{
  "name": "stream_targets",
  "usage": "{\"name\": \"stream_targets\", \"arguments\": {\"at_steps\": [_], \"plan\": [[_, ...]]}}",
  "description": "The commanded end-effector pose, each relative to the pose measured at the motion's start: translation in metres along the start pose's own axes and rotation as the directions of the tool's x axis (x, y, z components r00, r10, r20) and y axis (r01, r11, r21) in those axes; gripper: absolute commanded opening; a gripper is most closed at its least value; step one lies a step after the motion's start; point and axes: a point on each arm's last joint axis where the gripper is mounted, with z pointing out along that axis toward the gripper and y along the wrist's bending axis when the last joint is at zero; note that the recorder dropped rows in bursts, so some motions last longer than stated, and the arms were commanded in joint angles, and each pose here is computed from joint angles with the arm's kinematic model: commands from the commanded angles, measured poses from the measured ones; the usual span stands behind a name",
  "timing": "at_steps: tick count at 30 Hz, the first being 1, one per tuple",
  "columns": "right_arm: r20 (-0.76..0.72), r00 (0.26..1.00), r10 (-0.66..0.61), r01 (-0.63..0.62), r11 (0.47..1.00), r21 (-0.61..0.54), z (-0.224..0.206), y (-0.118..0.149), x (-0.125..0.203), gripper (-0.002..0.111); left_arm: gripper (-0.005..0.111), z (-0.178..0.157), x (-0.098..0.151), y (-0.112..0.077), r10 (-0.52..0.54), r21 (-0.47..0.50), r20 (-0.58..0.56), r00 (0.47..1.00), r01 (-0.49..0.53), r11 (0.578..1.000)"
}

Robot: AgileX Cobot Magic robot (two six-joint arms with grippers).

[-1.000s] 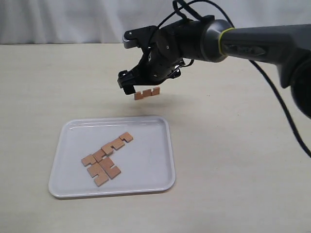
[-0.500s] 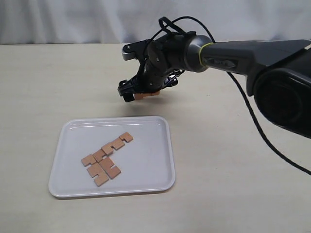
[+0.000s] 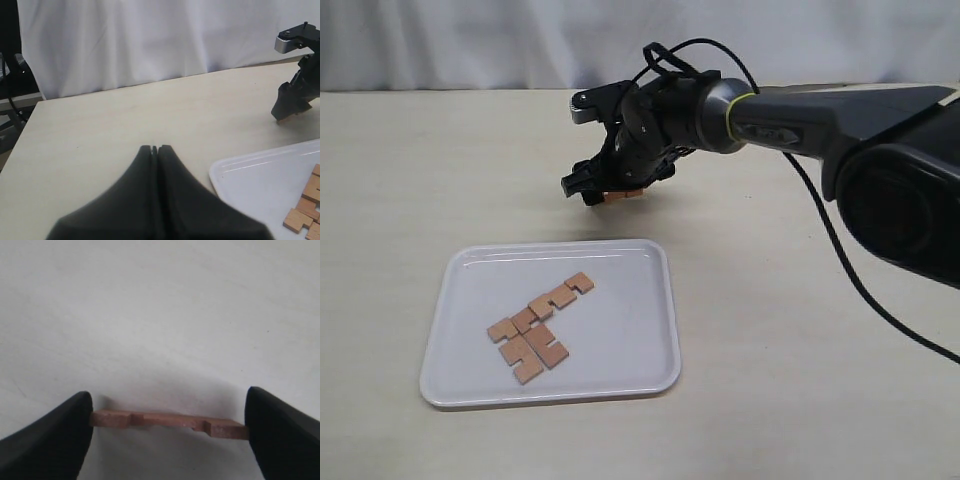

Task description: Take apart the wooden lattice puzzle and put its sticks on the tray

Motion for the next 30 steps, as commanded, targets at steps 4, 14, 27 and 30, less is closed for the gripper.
{"name": "stream_targets", "arguments": {"at_steps": [4,14,27,30], "plan": [[0.067,0.997,-0.04,0.041,0.999,-0.025,-0.034,0.018,-0.016,0.005,0.0,0.0,0.0,0.001,0.001,-0.012,0.008,1.0,-0.001,1.0],[0.208,0.94,-0.27,0.296,0.95,-0.101,-0.091,0.081,-0.008,0.005,0.0,0.0,0.0,0.001,0.001,-0.012,0.008,1.0,-0.001,1.0],[0.247,0.913,-0.324,0.368,0.917,-0.158,-0.12,0.066,0.062,0.005,0.0,0.0,0.0,0.001,0.001,-0.012,0.008,1.0,-0.001,1.0],[0.204,0.922,-0.33,0.365,0.916,-0.164,-0.115,0.061,0.084,0.005,0.0,0.0,0.0,0.001,0.001,-0.012,0.008,1.0,-0.001,1.0]]}}
